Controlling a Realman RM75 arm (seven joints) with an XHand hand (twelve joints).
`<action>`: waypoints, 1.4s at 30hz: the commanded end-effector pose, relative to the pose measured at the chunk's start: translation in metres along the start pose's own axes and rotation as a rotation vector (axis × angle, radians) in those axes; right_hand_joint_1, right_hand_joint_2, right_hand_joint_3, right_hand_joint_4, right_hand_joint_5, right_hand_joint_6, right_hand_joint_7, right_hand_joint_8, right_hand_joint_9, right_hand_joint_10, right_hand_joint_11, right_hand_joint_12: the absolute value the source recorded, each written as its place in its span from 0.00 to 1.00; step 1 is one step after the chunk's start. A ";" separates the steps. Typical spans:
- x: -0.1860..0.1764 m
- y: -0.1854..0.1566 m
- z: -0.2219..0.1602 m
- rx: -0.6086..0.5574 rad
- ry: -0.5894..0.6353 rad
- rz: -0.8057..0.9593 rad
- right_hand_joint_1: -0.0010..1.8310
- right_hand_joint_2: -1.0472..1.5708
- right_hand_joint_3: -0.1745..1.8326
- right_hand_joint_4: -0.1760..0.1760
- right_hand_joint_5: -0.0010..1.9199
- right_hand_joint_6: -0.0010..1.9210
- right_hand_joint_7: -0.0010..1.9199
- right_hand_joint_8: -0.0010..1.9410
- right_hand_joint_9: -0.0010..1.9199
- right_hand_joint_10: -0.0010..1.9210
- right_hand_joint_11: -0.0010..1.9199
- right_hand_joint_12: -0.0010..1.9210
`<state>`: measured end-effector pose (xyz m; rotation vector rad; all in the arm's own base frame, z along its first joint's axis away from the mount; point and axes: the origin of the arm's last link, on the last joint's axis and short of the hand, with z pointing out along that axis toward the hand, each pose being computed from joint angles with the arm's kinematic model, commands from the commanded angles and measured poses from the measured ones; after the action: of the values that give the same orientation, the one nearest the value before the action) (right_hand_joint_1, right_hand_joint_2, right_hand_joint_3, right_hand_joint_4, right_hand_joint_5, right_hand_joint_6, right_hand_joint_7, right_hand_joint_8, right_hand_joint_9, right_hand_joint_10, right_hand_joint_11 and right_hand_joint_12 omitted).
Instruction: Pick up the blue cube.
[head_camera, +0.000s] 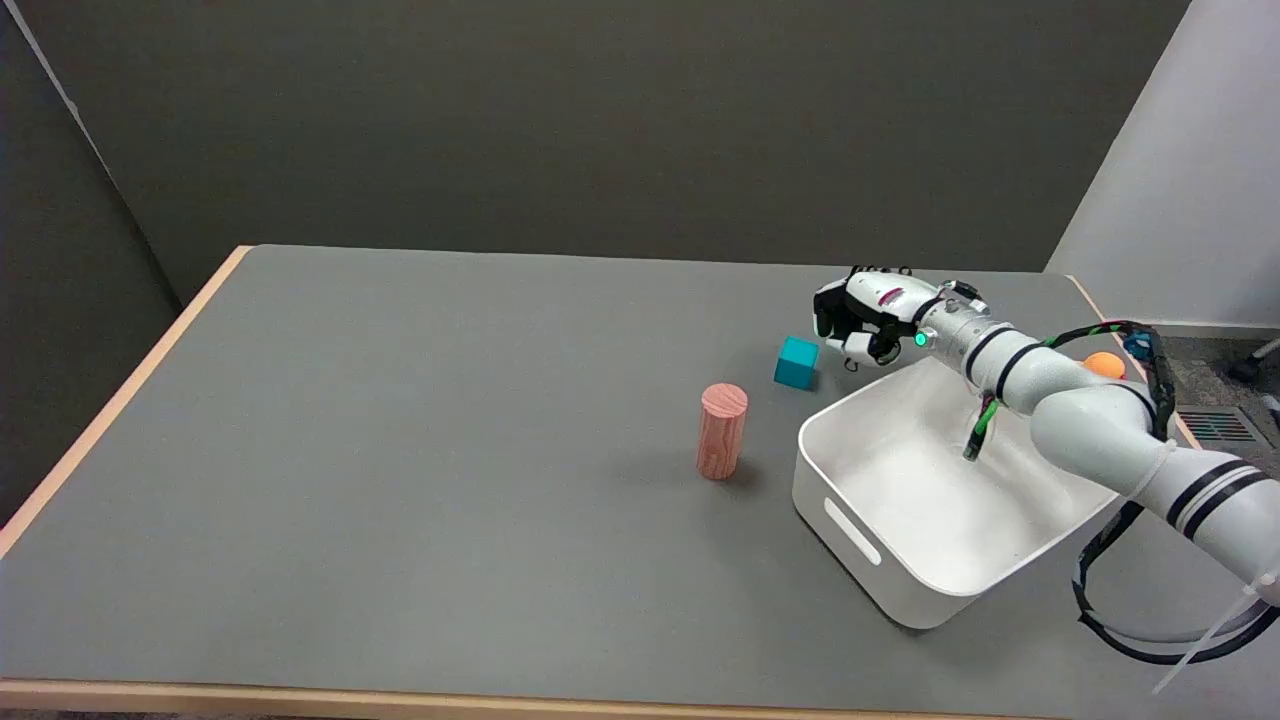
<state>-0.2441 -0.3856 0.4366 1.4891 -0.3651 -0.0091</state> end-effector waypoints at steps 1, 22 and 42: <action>0.002 -0.009 -0.003 0.029 0.033 0.001 0.57 0.68 0.54 0.66 0.23 0.57 0.34 0.49 0.32 0.67 0.10 1.00; -0.008 -0.031 -0.004 0.087 -0.011 -0.016 0.37 0.61 0.55 0.59 0.13 0.26 0.13 0.20 0.12 0.42 0.18 0.84; -0.029 -0.025 -0.001 0.070 -0.044 -0.027 0.40 0.62 0.55 0.57 0.14 0.25 0.16 0.19 0.13 0.43 0.19 0.83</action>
<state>-0.2526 -0.3814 0.4079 1.5654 -0.3802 -0.0332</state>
